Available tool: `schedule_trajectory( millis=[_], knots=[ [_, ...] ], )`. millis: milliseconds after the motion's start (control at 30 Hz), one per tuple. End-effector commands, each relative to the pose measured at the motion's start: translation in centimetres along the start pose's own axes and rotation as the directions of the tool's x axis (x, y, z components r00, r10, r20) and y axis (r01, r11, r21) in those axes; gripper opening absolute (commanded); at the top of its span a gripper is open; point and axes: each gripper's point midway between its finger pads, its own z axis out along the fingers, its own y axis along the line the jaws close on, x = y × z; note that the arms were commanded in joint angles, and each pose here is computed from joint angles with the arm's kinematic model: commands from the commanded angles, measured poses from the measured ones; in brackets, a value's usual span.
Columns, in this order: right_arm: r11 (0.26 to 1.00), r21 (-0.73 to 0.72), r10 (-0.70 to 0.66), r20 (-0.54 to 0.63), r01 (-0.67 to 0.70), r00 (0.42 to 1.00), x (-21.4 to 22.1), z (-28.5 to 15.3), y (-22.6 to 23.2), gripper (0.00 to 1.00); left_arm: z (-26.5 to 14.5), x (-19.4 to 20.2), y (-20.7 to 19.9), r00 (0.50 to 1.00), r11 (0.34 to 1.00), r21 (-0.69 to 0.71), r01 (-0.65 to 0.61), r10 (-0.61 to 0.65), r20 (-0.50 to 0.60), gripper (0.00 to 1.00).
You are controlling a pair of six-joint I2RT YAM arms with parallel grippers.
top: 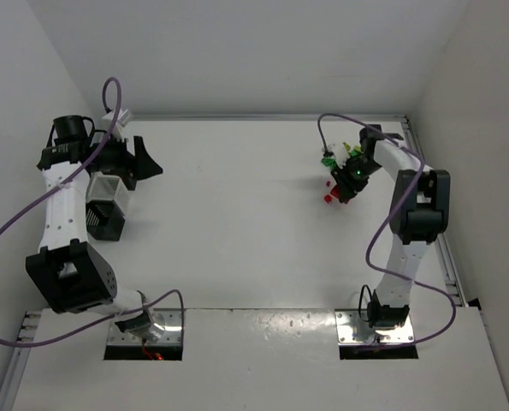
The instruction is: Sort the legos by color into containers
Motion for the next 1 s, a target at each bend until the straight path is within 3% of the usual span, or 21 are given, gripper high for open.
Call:
schedule_trajectory(
  millis=[0,100,133,167,233,267,333,533,767,967],
  knots=[
    [0.991,-0.004,-0.132,0.213,0.136,0.968,-6.1,-6.3,4.8,0.1,-0.6,-1.8,-4.7,0.993,0.984,0.167,-0.067,0.049,0.111,0.86],
    [0.978,-0.077,-0.162,0.313,0.195,0.936,-9.6,-8.3,10.4,0.1,1.2,0.1,-7.8,0.995,0.943,0.329,0.042,-0.07,0.074,0.84],
    [0.974,-0.096,-0.165,0.323,0.206,0.932,-10.3,-8.3,11.8,0.09,1.6,0.4,-8.7,0.986,0.921,0.365,0.134,-0.16,0.042,0.84],
    [0.969,-0.106,-0.175,0.347,0.223,0.921,-11.5,-8.9,13.0,0.09,1.8,-0.5,-9.2,0.985,0.911,0.398,0.107,-0.152,0.083,0.83],
    [0.951,-0.158,-0.187,0.393,0.267,0.9,-14.5,-8.9,16.7,0.09,3.2,0.3,-10.4,0.958,0.863,0.436,0.255,-0.288,0.01,0.83],
    [0.944,-0.172,-0.192,0.406,0.281,0.894,-15.3,-8.9,17.9,0.09,3.3,-0.7,-10.8,0.962,0.866,0.451,0.216,-0.268,0.055,0.83],
    [0.926,-0.2,-0.209,0.438,0.322,0.874,-17.5,-8.7,21.2,0.09,3.8,-0.8,-12.2,0.944,0.829,0.482,0.285,-0.331,0.01,0.83],
    [0.895,-0.234,-0.232,0.483,0.38,0.844,-22.1,-8.1,26.7,0.09,4.9,-2.1,-14.5,0.917,0.786,0.507,0.352,-0.4,-0.017,0.98],
    [0.878,-0.215,-0.28,0.494,0.428,0.823,-25.0,-7.1,30.2,0.09,6.5,0.7,-16.7,0.901,0.738,0.537,0.409,-0.419,-0.11,1.0],
    [0.86,-0.213,-0.31,0.504,0.464,0.806,-26.8,-6.4,33.1,0.09,7.0,1.3,-17.0,0.896,0.736,0.528,0.423,-0.427,-0.123,1.0]
  ],
)
